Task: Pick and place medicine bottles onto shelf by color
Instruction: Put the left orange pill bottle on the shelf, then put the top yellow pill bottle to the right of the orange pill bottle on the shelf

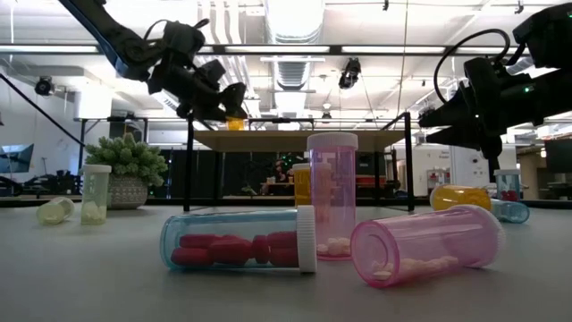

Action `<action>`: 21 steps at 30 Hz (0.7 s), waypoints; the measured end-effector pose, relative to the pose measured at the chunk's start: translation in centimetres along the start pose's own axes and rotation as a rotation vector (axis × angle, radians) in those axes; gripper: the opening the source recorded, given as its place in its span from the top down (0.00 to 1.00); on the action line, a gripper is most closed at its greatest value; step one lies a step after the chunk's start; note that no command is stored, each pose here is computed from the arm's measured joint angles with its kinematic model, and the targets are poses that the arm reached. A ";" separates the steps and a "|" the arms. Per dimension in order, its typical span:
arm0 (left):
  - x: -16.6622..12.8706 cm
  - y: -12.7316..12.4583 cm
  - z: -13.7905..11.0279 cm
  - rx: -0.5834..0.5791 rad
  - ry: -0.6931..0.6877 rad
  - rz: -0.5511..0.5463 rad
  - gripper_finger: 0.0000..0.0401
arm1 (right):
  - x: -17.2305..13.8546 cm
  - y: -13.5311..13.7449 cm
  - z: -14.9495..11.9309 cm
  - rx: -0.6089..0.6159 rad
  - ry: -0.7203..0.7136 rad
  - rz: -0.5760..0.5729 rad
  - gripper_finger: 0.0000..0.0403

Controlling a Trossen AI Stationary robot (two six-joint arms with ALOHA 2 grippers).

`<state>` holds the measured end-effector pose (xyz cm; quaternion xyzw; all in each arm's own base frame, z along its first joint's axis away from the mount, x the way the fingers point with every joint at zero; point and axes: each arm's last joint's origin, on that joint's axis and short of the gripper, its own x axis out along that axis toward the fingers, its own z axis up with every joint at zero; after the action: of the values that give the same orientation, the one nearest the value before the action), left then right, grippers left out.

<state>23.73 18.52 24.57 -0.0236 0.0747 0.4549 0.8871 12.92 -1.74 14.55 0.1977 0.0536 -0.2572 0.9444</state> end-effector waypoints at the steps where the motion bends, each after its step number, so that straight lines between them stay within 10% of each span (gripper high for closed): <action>1: -0.2 0.0 0.0 -0.003 0.014 -0.002 0.42 | 0.0 0.0 0.0 0.000 0.000 0.000 0.44; 21: -4.1 0.5 0.7 0.024 0.123 -0.096 0.42 | 0.0 0.0 0.0 0.000 0.000 0.000 0.44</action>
<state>21.01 15.56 25.88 -0.0447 0.1332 0.4086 0.9018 12.92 -1.74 14.55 0.1978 0.0536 -0.2573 0.9443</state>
